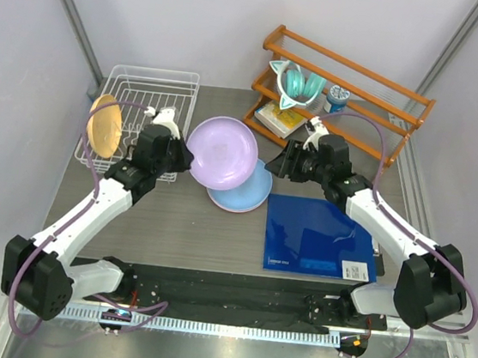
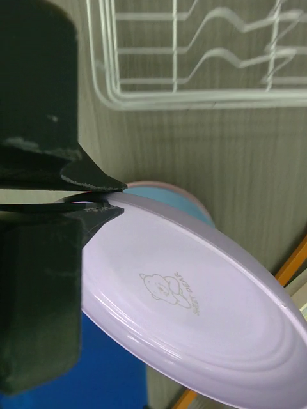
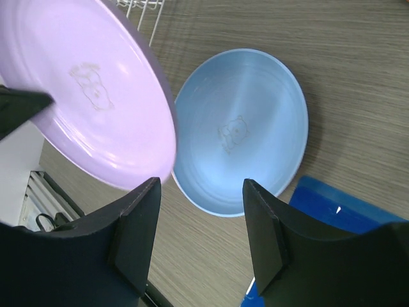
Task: Unload the plates from the dish rack
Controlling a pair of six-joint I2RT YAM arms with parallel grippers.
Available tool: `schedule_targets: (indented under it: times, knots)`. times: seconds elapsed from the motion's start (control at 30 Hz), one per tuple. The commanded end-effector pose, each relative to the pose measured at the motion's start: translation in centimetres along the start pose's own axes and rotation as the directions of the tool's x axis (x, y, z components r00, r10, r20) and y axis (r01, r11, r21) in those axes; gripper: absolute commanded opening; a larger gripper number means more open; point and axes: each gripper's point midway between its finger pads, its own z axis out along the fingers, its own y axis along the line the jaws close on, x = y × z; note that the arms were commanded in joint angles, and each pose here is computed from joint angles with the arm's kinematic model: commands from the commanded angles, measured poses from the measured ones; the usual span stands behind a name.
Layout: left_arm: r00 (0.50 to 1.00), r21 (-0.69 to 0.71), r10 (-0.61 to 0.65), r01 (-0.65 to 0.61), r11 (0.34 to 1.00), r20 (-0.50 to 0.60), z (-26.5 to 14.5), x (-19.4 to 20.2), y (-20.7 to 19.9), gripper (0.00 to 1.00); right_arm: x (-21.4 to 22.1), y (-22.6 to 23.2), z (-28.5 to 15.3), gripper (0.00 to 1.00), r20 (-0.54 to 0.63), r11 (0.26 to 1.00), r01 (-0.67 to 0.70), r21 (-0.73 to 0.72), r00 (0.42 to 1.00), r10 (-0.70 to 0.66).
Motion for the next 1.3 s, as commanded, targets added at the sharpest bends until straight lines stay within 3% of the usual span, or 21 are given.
schedule_targets:
  times: [0.0, 0.4, 0.47, 0.57, 0.6, 0.63, 0.67, 0.7, 0.77, 0.8, 0.9, 1.07, 1.27]
  knots:
    - [0.993, 0.213, -0.116, 0.118, 0.970, -0.025, -0.9, 0.2, -4.3, 0.00, -1.7, 2.1, 0.5, 0.60, 0.049, 0.997, 0.034, -0.076, 0.998, -0.030]
    - [0.990, 0.205, -0.122, 0.134, 0.970, -0.069, -0.4, 2.4, -4.1, 0.00, 0.0, 0.9, 3.8, 0.58, -0.033, 0.999, 0.051, -0.001, 0.998, -0.051]
    - [0.990, 0.206, -0.120, 0.133, 0.969, -0.079, -0.2, 2.7, -4.2, 0.00, 0.7, 0.7, 4.4, 0.47, -0.066, 0.998, 0.060, 0.011, 0.996, -0.060]
    - [0.990, 0.209, -0.116, 0.131, 0.969, -0.080, 0.0, 2.8, -4.2, 0.00, 1.1, 0.5, 4.9, 0.06, -0.084, 0.997, 0.068, 0.028, 0.994, -0.065]
    - [0.990, 0.206, -0.116, 0.130, 0.970, -0.078, 0.0, 2.8, -4.2, 0.00, 1.0, 0.4, 4.8, 0.01, -0.082, 0.997, 0.065, 0.037, 0.995, -0.062]
    - [0.991, 0.199, -0.114, 0.127, 0.972, -0.076, 0.0, 2.9, -4.1, 0.04, 1.1, 0.2, 4.7, 0.01, -0.082, 0.997, 0.066, 0.044, 0.995, -0.062]
    - [0.992, 0.171, -0.110, 0.120, 0.978, -0.069, 0.1, 2.9, -3.5, 0.19, 0.9, 0.2, 4.6, 0.01, -0.076, 0.996, 0.072, 0.046, 0.995, -0.068]
    - [0.992, 0.154, -0.106, 0.115, 0.981, -0.064, 0.2, 2.9, -3.1, 0.45, 0.8, 0.0, 4.4, 0.01, -0.073, 0.995, 0.074, 0.063, 0.995, -0.069]
    - [0.995, 0.113, -0.078, 0.085, 0.990, -0.059, 0.1, 2.9, -2.3, 0.51, 0.1, -0.7, 4.3, 0.01, -0.045, 0.990, 0.075, 0.117, 0.997, -0.070]
    - [0.997, 0.042, -0.073, 0.074, 0.996, -0.029, 0.3, 2.4, -1.0, 0.72, 0.3, -1.3, 4.2, 0.01, -0.056, 0.987, 0.075, 0.143, 0.996, -0.067]
    - [0.999, -0.102, -0.027, 0.030, 0.994, 0.027, -0.3, 1.4, 1.8, 0.92, 0.6, -2.4, 4.4, 0.01, -0.101, 0.977, 0.070, 0.203, 0.994, -0.050]
    - [0.984, -0.255, 0.063, -0.018, 0.967, 0.169, -3.0, -1.8, 4.8, 0.99, 0.8, -4.1, 5.2, 0.01, -0.154, 0.956, 0.080, 0.283, 0.987, -0.037]
    - [0.938, -0.499, 0.205, -0.040, 0.866, 0.281, -5.9, -4.4, 9.5, 1.00, 1.5, -5.4, 6.7, 0.01, -0.208, 0.947, 0.073, 0.312, 0.978, -0.007]
